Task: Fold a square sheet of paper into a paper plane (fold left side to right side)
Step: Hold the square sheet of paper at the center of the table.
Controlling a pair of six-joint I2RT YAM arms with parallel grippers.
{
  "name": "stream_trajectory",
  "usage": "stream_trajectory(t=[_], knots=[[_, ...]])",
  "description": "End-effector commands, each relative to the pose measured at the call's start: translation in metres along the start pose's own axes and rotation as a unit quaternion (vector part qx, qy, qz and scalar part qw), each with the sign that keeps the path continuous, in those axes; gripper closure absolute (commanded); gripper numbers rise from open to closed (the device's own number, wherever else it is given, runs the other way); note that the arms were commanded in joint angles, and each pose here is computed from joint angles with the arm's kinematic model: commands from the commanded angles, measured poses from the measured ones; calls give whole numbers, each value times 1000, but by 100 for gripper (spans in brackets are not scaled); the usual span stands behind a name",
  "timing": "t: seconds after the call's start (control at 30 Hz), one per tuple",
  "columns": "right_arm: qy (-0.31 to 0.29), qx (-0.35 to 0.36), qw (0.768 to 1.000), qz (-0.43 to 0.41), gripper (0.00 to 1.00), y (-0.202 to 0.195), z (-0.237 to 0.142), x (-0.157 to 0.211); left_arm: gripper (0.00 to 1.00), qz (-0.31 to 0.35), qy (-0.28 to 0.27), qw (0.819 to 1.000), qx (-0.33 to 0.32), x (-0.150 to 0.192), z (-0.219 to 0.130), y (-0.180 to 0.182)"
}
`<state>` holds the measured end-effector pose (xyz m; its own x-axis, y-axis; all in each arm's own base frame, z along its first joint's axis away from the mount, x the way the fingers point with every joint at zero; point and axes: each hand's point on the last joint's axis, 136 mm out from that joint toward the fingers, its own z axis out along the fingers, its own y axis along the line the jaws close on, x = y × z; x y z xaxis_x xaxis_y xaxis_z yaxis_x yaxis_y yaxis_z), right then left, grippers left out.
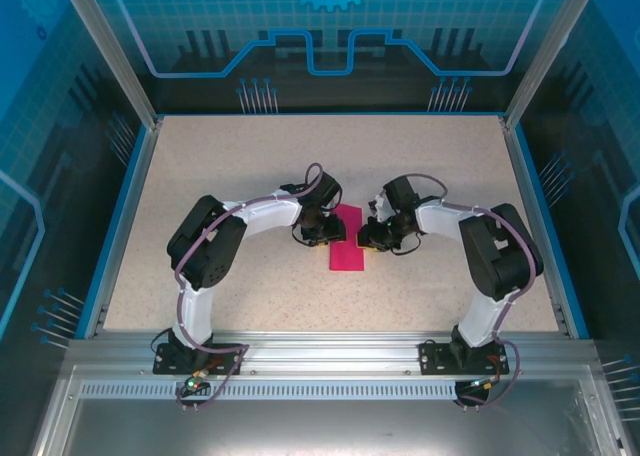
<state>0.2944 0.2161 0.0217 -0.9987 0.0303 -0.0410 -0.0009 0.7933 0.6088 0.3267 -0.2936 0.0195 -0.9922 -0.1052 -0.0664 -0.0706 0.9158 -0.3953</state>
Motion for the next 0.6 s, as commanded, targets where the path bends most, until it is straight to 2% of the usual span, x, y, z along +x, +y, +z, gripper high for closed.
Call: stream_trajectory(t=[0.0, 0.27, 0.57], knots=[[8, 4, 1000, 4, 83, 1, 7, -2, 54, 19, 25, 1000, -2, 14, 20, -4], [43, 71, 996, 24, 86, -35, 18, 15, 53, 25, 16, 1000, -3, 12, 10, -6], [66, 92, 993, 46, 87, -59, 26, 30, 49, 38, -28, 999, 20, -4, -41, -17]])
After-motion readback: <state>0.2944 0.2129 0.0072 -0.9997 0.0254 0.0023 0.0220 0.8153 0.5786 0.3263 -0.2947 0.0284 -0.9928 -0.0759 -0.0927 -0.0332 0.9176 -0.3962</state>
